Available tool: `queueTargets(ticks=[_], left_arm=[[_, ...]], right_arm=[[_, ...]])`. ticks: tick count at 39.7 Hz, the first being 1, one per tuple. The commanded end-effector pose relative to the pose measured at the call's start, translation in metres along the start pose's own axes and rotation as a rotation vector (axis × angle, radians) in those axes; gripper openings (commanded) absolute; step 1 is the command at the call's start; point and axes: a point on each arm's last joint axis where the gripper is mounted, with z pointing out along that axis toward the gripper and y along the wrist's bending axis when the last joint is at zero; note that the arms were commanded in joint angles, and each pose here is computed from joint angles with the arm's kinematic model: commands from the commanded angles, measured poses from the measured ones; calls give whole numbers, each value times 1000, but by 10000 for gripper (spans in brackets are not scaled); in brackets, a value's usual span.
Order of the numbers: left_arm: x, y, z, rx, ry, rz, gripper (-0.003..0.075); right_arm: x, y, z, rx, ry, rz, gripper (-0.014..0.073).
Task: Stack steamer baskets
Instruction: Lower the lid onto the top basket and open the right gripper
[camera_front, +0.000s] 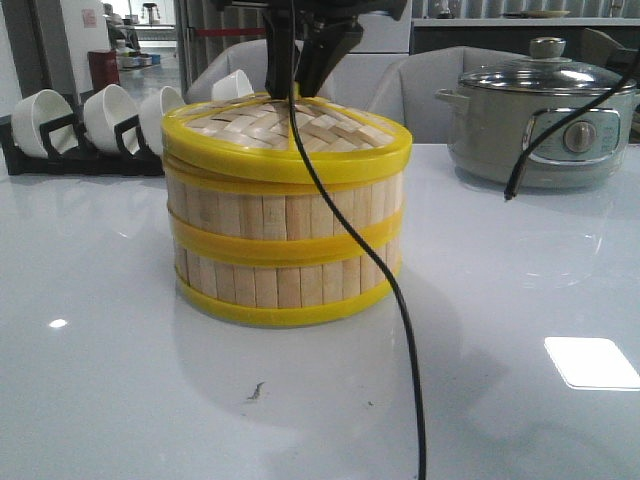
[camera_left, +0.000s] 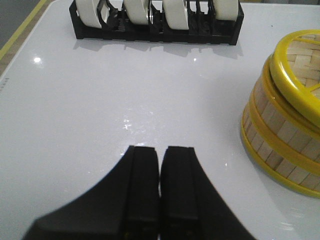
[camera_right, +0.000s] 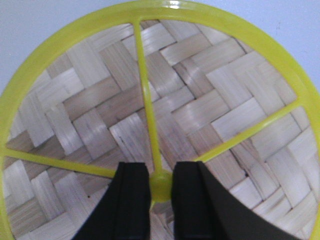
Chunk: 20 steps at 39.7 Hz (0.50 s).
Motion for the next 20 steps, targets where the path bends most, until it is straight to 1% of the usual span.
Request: queueTargets(ticks=[1, 20], left_arm=[[-16, -3, -5, 19, -111, 0, 85], [-16, -3, -5, 19, -111, 0, 85]], right_arm=[[-16, 2, -43, -7, -147, -17, 54], [-16, 2, -42, -8, -152, -17, 54]])
